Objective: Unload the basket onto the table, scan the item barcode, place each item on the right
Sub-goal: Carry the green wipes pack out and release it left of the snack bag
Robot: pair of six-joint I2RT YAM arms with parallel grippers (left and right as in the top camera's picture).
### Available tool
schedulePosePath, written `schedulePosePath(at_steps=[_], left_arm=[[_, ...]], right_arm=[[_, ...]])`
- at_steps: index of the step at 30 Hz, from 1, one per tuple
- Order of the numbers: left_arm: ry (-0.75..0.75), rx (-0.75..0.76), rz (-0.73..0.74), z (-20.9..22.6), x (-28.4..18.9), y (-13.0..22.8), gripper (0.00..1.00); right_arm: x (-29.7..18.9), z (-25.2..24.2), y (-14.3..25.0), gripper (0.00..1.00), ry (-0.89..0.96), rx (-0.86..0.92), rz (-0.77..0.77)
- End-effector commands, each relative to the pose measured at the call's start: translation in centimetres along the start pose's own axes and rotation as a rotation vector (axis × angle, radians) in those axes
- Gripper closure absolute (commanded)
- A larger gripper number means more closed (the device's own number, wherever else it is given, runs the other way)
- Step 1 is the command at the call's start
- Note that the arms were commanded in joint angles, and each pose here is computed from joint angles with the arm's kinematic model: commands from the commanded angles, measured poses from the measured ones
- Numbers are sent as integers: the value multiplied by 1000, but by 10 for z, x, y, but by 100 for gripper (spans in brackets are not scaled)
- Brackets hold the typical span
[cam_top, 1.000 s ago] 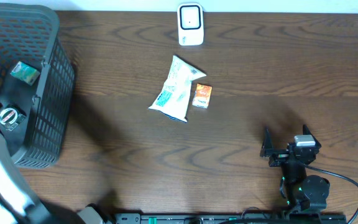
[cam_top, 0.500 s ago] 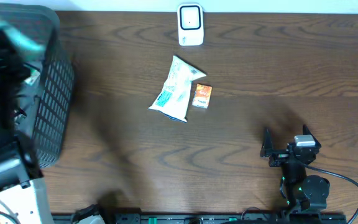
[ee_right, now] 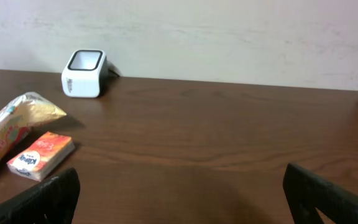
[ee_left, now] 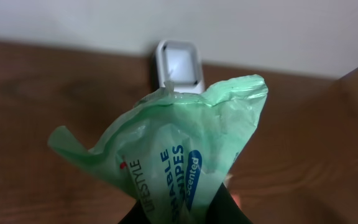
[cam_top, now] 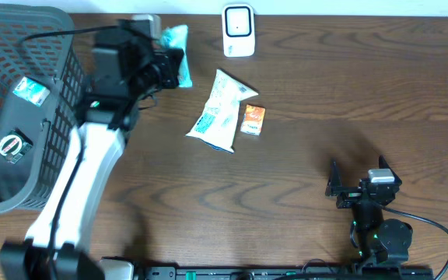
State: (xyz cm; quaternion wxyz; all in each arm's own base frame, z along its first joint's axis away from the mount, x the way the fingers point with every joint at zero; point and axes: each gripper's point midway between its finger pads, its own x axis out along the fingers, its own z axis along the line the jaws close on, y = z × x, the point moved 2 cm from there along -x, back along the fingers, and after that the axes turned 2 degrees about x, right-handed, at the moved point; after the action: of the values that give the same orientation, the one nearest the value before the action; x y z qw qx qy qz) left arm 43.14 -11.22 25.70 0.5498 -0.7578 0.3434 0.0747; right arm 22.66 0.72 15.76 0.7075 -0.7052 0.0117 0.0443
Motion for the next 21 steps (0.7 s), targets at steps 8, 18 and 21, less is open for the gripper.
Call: schedulePosePath(at_steps=[8, 18, 21], left_arm=[[-266, 83, 278, 86, 89, 94, 85], [-234, 86, 410, 77, 108, 138, 50], [-171, 109, 414, 53, 111, 140, 50]], right_arm=[[0, 0, 0, 1, 3, 10, 0], [0, 0, 0, 1, 3, 10, 0], [0, 0, 0, 1, 3, 10, 0]])
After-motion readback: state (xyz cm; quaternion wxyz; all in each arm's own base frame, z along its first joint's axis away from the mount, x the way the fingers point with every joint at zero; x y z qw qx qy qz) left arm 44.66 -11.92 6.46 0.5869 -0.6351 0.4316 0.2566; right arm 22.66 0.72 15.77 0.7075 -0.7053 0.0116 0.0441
